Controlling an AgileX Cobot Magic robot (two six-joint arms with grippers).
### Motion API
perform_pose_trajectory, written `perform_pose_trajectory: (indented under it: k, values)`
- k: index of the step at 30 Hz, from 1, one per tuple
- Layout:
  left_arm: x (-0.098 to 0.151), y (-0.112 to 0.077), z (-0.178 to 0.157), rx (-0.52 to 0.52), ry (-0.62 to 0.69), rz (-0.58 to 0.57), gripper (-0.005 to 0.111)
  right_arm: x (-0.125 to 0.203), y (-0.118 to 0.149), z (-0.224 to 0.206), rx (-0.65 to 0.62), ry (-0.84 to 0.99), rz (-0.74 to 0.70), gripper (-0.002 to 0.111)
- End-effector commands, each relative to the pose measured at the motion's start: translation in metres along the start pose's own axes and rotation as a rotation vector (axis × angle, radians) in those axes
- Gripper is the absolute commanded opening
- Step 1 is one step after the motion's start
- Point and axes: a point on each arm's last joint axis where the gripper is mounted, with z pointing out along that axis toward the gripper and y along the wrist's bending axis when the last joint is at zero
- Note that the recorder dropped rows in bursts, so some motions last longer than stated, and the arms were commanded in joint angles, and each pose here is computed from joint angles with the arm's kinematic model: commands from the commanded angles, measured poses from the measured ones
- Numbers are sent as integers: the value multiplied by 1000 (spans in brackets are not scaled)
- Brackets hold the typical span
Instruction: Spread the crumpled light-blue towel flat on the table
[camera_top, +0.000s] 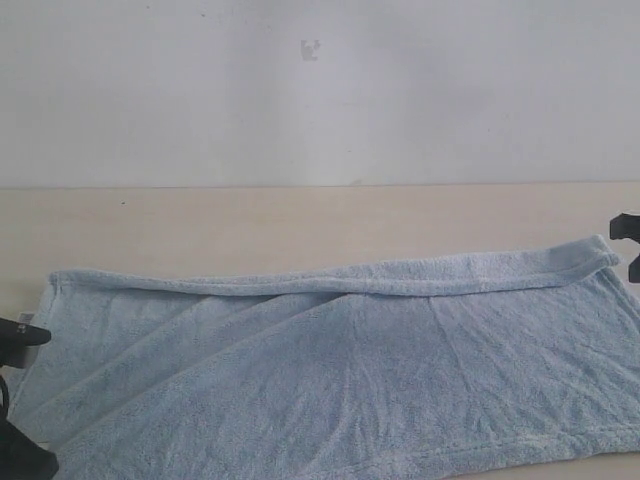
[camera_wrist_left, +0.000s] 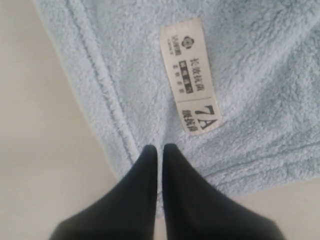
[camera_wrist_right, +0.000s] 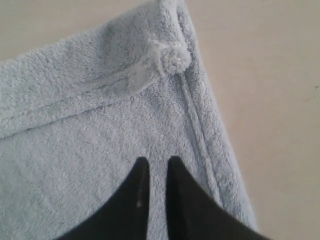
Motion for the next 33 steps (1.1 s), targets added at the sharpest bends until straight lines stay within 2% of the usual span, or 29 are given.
perform_pose_trajectory:
  k: [1,10,15,33]
  values:
    - [0,0,-2,8,-19,-21,4,-7,-5,14,10,-6,-38,2]
    - [-2,-1,-2,17,-35,-28,4,-28,12,52,-30,21,-126,1]
    - [-2,-1,-2,17,-35,-28,4,-31,11,66,-22,23,-113,1]
    - [-3,-1,-2,20,-42,-29,4,-25,6,68,24,87,-192,1]
